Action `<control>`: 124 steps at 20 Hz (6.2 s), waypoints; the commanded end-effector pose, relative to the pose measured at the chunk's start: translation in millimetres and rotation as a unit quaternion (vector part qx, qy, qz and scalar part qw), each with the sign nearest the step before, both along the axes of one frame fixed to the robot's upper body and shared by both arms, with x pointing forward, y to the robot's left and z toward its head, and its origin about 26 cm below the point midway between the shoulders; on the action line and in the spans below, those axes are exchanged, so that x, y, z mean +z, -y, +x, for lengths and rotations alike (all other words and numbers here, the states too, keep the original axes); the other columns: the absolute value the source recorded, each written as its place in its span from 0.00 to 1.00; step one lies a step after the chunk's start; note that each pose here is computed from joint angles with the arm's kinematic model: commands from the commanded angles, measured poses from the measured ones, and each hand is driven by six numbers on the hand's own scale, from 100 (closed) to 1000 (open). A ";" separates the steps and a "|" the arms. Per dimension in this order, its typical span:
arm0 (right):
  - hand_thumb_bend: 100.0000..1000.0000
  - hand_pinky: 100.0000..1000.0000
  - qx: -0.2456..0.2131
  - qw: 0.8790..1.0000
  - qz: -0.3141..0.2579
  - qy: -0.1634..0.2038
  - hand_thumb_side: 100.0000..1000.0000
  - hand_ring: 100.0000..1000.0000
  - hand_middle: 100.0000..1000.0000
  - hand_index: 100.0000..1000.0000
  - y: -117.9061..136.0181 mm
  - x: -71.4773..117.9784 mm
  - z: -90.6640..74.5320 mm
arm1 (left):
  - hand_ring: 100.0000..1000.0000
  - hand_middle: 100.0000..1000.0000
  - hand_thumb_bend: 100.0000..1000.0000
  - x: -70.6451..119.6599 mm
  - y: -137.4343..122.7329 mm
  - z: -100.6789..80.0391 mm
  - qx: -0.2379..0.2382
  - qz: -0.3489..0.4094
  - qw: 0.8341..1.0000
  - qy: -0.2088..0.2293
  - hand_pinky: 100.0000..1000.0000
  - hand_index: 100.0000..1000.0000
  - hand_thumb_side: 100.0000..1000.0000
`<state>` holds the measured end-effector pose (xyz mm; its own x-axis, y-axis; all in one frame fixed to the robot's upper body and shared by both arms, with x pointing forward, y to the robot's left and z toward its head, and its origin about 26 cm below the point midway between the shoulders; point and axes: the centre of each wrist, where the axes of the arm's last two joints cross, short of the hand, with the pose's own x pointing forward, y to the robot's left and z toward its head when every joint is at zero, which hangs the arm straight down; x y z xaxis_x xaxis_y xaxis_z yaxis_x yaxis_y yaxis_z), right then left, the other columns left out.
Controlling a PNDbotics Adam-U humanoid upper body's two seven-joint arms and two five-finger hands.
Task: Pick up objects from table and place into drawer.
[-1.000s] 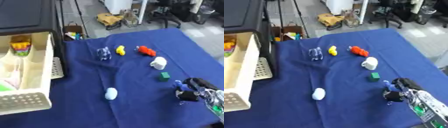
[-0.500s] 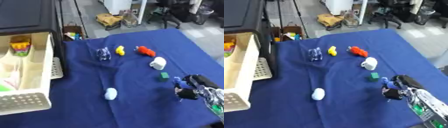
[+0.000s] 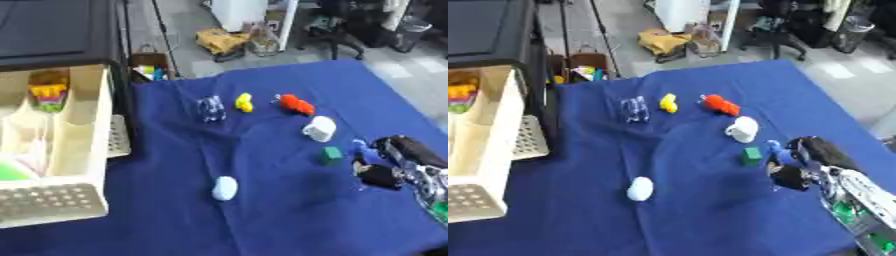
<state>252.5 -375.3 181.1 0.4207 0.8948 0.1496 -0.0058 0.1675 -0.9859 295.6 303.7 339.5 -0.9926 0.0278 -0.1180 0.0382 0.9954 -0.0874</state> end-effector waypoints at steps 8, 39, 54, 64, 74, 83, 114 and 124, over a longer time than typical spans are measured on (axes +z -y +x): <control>0.00 0.82 0.057 0.985 -0.133 0.093 0.54 0.83 0.46 0.63 1.6 62.5 9.1 | 0.33 0.38 0.08 7.1 0.1 -4.1 0.001 0.013 1.000 0.009 0.28 0.63 0.96; 0.00 0.80 0.303 0.908 -0.145 0.249 0.54 0.81 0.43 0.61 -108.6 212.5 25.2 | 0.34 0.38 0.08 5.6 7.5 -1.8 -0.025 0.017 1.000 -0.003 0.28 0.63 0.96; 0.00 0.80 0.408 0.872 -0.111 0.246 0.55 0.80 0.42 0.60 -185.9 233.1 18.7 | 0.34 0.38 0.08 4.7 12.4 -0.4 -0.040 0.015 0.999 -0.010 0.28 0.63 0.96; 0.00 0.80 0.449 0.865 -0.082 0.207 0.57 0.80 0.41 0.60 -224.1 230.5 38.3 | 0.34 0.38 0.08 5.5 15.9 0.3 -0.051 0.014 0.999 -0.011 0.28 0.63 0.96; 0.00 0.80 0.467 0.871 -0.053 0.145 0.54 0.80 0.40 0.59 -247.3 222.1 70.6 | 0.34 0.38 0.08 7.8 19.2 0.6 -0.061 0.013 0.998 -0.009 0.28 0.63 0.97; 0.00 0.80 0.476 0.869 -0.029 0.133 0.52 0.79 0.40 0.59 -260.2 214.2 85.1 | 0.34 0.38 0.07 9.1 21.3 0.8 -0.067 0.010 0.998 -0.007 0.28 0.63 0.97; 0.45 0.84 0.453 0.884 -0.040 0.111 0.68 0.87 0.66 0.86 -281.6 187.3 130.0 | 0.34 0.38 0.07 9.3 25.0 1.6 -0.079 0.007 0.997 -0.007 0.28 0.63 0.97; 0.47 0.83 0.457 0.863 -0.010 0.215 0.76 0.86 0.64 0.85 -263.5 213.6 101.1 | 0.34 0.38 0.07 8.3 22.6 1.4 -0.076 0.006 0.997 -0.009 0.28 0.63 0.97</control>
